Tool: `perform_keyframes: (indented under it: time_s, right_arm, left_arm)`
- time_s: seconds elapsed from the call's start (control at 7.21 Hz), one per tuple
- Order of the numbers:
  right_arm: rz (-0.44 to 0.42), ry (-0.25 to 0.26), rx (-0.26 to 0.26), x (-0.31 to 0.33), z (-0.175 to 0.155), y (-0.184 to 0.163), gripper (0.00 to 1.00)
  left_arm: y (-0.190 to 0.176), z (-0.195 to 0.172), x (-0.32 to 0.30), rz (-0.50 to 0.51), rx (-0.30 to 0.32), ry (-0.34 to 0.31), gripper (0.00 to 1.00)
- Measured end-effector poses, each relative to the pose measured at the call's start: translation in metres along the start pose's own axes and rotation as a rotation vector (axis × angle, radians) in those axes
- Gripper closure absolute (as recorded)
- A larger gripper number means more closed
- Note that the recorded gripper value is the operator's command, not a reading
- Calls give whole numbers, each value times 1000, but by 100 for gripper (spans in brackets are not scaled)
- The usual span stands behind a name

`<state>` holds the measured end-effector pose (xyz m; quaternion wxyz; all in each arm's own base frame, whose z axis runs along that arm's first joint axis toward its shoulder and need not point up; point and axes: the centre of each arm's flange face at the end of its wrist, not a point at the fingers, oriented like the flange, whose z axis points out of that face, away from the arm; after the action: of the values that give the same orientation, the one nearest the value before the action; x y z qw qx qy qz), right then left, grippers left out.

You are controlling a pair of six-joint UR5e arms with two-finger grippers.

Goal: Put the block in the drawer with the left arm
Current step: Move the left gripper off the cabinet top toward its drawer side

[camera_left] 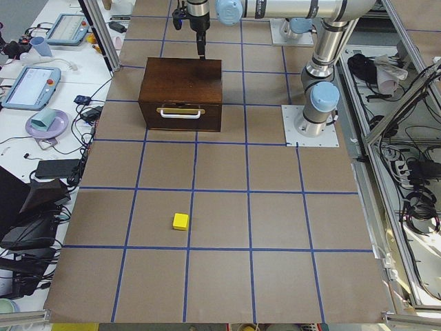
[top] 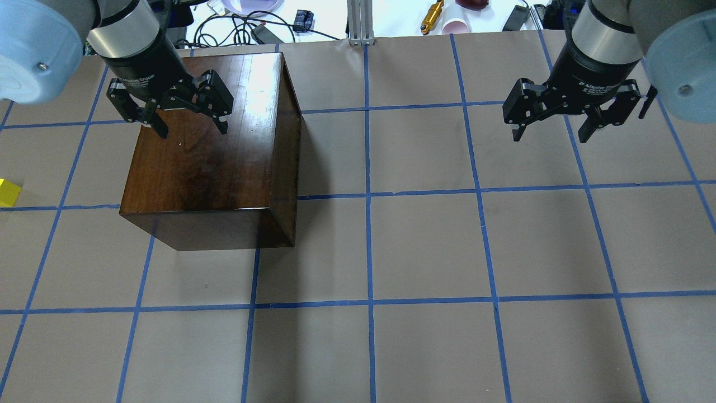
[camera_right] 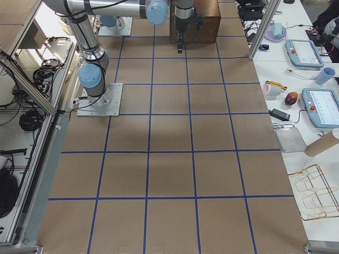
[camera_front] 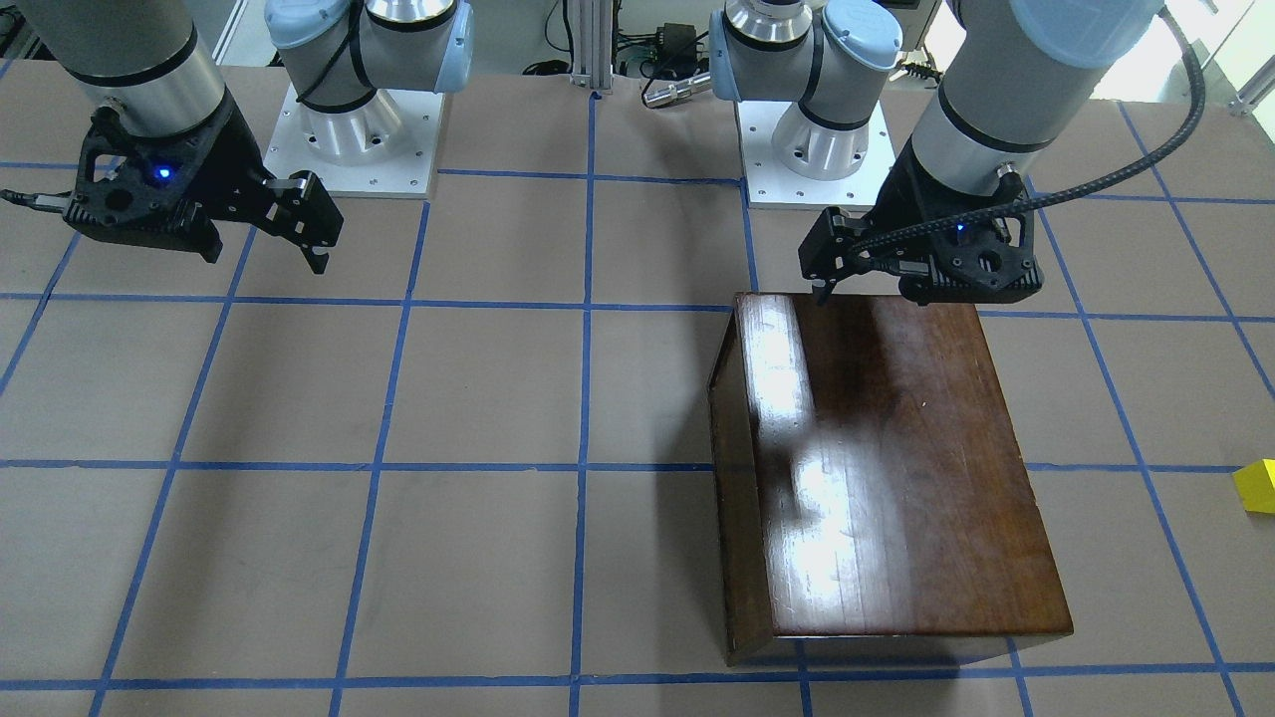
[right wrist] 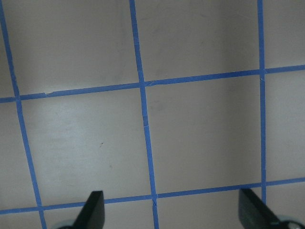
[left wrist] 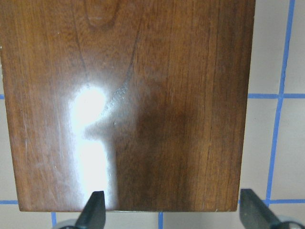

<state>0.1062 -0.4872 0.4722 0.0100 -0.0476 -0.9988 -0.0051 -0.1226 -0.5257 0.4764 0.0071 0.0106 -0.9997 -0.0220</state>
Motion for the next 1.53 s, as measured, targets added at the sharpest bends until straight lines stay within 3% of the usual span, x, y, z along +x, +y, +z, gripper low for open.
perform_keyframes:
  time_s: [1.53]
  right_arm:
    - [0,0,0,0,0,0,0]
  left_arm:
    - [-2,-6,-8,-18,11,-2,0]
